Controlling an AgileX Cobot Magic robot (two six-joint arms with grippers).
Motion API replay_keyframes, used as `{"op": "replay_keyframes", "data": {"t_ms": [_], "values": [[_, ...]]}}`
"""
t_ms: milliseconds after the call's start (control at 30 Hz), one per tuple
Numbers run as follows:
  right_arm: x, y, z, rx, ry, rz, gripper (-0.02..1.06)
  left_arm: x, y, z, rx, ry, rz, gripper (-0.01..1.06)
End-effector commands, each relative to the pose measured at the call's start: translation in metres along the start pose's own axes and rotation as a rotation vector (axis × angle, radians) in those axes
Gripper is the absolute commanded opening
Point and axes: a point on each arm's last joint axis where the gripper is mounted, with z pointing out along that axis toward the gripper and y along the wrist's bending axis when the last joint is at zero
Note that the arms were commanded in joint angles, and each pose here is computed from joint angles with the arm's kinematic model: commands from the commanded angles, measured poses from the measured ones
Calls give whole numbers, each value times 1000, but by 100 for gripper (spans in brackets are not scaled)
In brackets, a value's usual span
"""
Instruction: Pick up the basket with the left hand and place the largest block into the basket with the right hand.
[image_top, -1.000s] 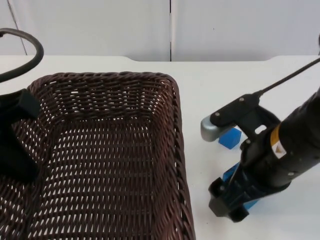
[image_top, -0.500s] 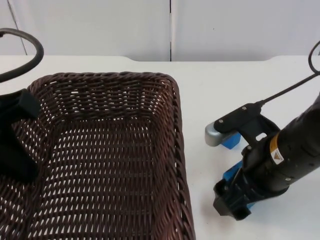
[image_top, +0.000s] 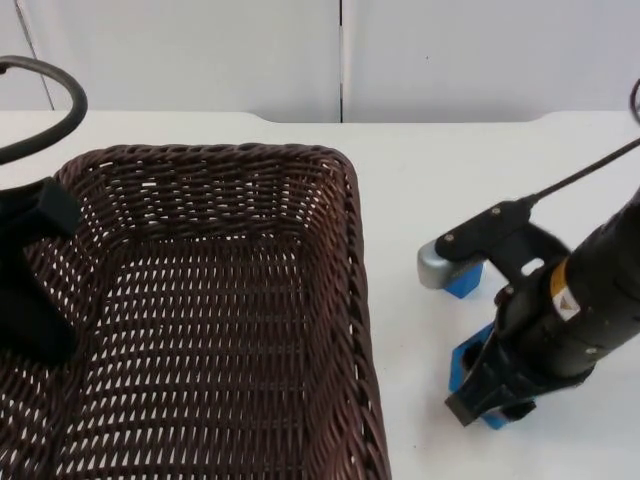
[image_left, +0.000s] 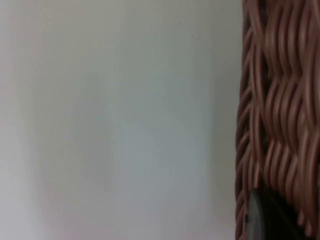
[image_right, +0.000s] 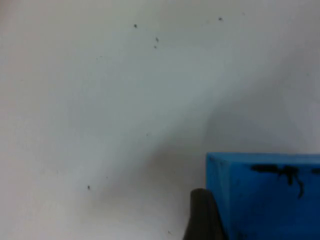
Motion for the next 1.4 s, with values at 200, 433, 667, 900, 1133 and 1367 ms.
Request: {"op": "replay_keyframes", "data": {"t_ms": [200,433,667,900,1133,1367], "values": [[-11,-9,-61,48,-60,-3,0,1,-3,-1,20,-13,-6,0],[-11,-15,-123,80,-153,20,0,1,-3,-1,20,-13,-6,0],[-3,-19,-174,100,-258,47,0,1,-3,-1,20,-17,-6,0],[3,-21,-201,106,-337,58,0,1,-3,-1,20,-17,-6,0],[3,-21,-204,106,-350,59,0,0,-3,-1,19,-19,-6,0],[1,-20,-205,101,-370,51,0,0,-3,-1,19,-21,-7,0]]}}
